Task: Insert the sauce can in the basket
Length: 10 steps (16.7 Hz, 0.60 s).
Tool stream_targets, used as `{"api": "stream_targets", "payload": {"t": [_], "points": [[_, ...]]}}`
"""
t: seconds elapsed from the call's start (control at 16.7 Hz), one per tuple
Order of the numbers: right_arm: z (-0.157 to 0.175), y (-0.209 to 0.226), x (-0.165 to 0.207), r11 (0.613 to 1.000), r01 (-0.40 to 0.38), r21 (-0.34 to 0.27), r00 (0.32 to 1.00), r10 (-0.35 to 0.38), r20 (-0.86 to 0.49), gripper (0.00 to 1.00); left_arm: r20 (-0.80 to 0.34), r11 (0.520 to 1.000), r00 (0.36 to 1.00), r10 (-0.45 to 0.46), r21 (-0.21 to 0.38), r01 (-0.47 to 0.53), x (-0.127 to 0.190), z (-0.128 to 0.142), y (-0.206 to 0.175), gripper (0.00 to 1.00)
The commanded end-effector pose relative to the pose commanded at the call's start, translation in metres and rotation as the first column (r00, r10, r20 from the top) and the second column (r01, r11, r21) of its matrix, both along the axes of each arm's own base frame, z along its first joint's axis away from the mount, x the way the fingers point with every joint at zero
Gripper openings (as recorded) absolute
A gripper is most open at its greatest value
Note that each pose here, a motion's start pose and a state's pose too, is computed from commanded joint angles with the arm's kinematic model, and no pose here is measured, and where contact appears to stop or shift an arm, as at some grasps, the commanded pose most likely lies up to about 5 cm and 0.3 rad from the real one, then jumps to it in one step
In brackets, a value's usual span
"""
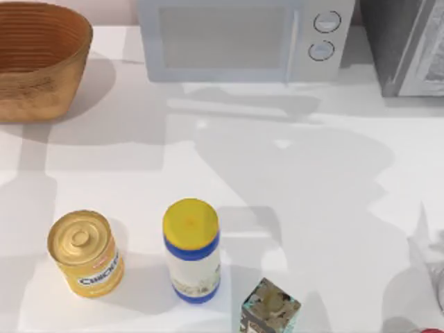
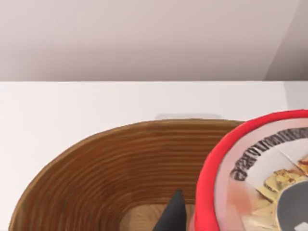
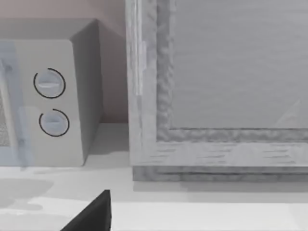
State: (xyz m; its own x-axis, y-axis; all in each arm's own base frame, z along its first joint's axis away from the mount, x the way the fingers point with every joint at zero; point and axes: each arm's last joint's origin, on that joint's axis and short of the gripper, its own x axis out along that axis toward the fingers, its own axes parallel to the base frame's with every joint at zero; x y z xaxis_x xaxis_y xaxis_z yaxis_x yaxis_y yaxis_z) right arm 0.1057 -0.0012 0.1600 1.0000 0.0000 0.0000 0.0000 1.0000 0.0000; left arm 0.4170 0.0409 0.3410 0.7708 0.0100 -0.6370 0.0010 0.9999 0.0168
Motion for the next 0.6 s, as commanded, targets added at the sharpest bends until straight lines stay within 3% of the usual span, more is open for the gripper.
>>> {"api": "stream_targets", "payload": {"t": [0.3,0.6], "points": [[0.0,0.0,0.0,1.0,0.0,0.0,1.0,0.0,0.0,1.0,0.004,1.0,1.0,-0.005,0.003,0.005,0.001,0.0,-0.002,0.0],[0.0,0.0,0.0,1.0,0.0,0.0,1.0,0.0,0.0,1.0,0.003,1.0,1.0,-0.003,0.002,0.003,0.018,-0.022,-0.001,0.0]]}}
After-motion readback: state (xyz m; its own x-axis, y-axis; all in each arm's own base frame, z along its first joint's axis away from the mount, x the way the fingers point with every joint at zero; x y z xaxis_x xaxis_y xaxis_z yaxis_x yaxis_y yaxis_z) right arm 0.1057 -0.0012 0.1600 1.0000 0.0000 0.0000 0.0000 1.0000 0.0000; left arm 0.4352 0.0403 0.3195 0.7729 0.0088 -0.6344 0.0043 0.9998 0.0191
